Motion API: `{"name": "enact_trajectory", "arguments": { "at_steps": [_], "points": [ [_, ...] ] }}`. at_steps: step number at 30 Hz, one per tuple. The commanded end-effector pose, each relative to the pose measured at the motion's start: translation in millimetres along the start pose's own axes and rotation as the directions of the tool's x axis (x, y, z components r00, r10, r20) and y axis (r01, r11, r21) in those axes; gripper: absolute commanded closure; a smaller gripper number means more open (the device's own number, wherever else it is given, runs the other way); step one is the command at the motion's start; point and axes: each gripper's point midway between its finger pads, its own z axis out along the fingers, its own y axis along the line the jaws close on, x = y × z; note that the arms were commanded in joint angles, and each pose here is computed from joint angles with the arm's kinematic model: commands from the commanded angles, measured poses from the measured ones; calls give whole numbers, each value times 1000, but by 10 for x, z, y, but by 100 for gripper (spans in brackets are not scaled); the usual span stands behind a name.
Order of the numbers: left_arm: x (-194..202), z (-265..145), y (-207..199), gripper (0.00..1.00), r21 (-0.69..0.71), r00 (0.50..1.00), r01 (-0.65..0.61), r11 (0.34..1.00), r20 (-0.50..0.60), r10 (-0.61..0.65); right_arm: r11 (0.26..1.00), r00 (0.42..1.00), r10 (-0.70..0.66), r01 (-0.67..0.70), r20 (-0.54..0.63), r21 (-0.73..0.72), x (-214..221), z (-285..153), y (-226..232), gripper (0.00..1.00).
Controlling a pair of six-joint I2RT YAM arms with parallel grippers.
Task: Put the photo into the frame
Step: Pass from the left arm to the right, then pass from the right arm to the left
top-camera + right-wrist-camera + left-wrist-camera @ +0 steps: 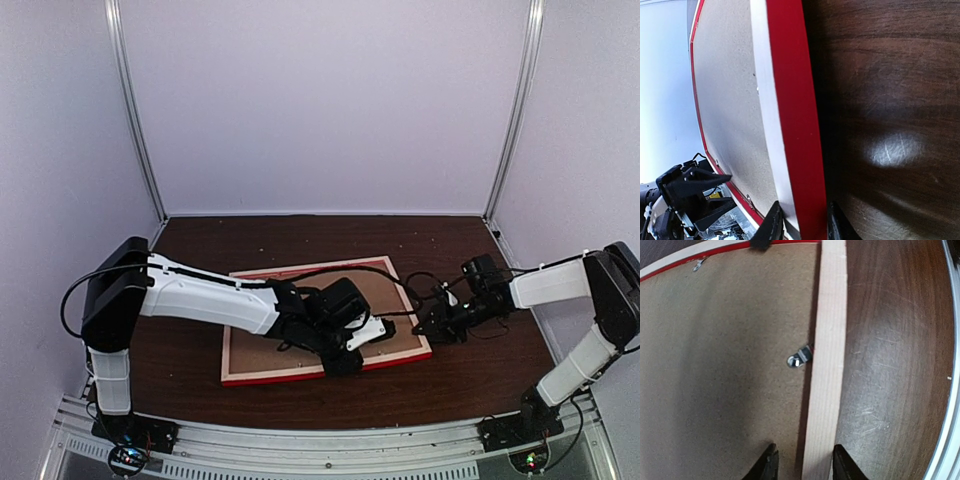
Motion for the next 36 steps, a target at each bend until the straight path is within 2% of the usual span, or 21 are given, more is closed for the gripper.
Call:
{"name": "enact_trajectory", "arguments": {
  "at_steps": [1,5,8,12,19,26,33,36],
  "points": [
    [-176,-190,162,54,-94,998,32,995,65,-26,999,1000,-13,14,24,-46,-78,-136,236,90],
    [-193,-277,214,30,-170,998,0,985,56,9,999,1000,-6,7,21,-42,-70,-183,281,94],
    [-198,-324,223,24,-246,996,-80,966,23,88,999,1000,7,-7,19,-45,-72,-221,332,96],
    [-219,-379,227,19,-331,987,-152,931,-9,158,999,1000,14,-13,14,-52,-75,-292,435,99],
    [-224,-469,310,19,-453,968,-246,857,-75,239,996,1000,26,-26,1,-81,-83,-414,640,100],
    [-224,-641,471,23,-570,954,-291,768,-113,277,997,999,38,-39,-17,-63,-61,-423,629,100],
    [-234,-731,474,30,-573,948,-307,760,-117,295,998,999,42,-43,-21,-51,-67,-395,587,100],
    [-225,-727,467,38,-567,947,-312,762,-120,298,998,999,43,-44,-20,-49,-76,-392,586,99]
  ]
}}
